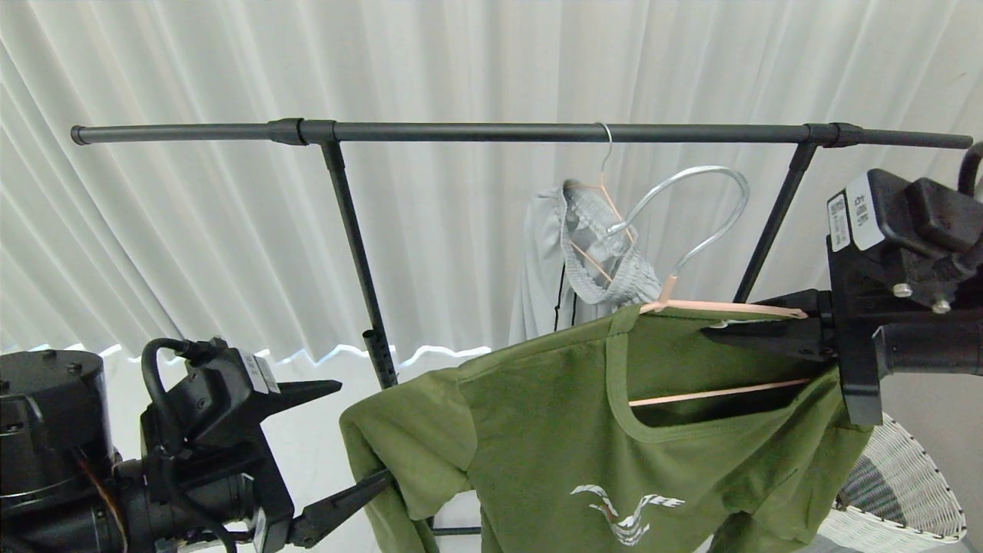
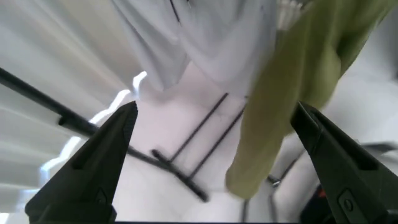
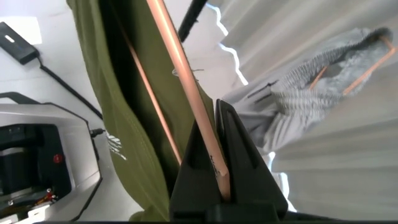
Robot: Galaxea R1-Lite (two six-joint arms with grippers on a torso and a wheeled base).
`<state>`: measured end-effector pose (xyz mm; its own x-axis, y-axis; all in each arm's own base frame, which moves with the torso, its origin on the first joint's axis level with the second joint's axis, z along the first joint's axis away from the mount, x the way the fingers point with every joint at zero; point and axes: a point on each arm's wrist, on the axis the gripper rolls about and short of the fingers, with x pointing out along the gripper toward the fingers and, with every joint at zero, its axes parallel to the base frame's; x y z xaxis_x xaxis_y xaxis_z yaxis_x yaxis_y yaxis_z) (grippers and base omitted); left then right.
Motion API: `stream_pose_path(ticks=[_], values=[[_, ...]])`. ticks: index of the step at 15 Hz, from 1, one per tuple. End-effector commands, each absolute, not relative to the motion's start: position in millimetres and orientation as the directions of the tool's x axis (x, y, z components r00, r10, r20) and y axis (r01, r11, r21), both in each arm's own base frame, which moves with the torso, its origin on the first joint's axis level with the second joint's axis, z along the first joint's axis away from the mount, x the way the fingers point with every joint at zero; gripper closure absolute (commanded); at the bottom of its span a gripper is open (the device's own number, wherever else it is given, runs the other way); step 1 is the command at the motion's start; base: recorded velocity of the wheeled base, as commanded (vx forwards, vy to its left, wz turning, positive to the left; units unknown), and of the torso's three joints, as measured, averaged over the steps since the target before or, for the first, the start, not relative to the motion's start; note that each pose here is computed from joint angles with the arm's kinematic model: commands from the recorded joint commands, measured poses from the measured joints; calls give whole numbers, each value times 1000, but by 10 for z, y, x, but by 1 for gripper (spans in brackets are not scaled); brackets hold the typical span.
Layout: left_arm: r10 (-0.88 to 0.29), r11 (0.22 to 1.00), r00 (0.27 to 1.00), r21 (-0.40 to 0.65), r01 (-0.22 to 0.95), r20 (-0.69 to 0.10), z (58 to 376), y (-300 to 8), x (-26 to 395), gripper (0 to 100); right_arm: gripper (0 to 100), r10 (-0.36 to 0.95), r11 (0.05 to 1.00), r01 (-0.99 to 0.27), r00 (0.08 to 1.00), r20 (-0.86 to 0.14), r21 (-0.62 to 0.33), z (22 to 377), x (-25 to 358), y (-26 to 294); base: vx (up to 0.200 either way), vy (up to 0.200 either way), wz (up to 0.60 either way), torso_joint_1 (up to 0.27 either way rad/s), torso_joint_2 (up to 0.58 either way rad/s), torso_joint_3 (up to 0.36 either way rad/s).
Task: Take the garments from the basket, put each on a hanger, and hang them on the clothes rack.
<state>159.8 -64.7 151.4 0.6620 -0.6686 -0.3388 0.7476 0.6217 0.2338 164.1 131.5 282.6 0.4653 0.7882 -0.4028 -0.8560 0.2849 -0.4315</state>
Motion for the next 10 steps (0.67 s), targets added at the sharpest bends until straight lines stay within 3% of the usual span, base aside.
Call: stream_pose_path(ticks=[1, 2, 3, 6, 10], values=[[-718, 608, 625, 162, 778, -306, 1607, -770, 1577, 0, 100, 794, 275, -858, 457, -400, -434, 2836, 1618, 1335, 0, 0, 0, 0, 0, 0], [-721, 611, 622, 143, 778, -303, 1611, -773, 1565, 0, 100, 794, 275, -858, 457, -401, -434, 2832, 1617, 1335, 0, 0, 0, 0, 0, 0], [-721, 611, 621, 142, 779, -307, 1599, -771, 1560, 100, 100, 793, 276, -858, 458, -401, -434, 2831, 1618, 1335, 0, 0, 0, 0, 0, 0], [-702, 629, 639, 146, 763, -315, 1586, -756, 1575, 100, 100, 792, 283, -854, 465, -397, -437, 2845, 1612, 1321, 0, 0, 0, 0, 0, 0], [-560, 750, 753, 174, 638, -345, 1524, -579, 1599, 100, 100, 769, 326, -843, 500, -398, -429, 2847, 1639, 1224, 0, 0, 0, 0, 0, 0]])
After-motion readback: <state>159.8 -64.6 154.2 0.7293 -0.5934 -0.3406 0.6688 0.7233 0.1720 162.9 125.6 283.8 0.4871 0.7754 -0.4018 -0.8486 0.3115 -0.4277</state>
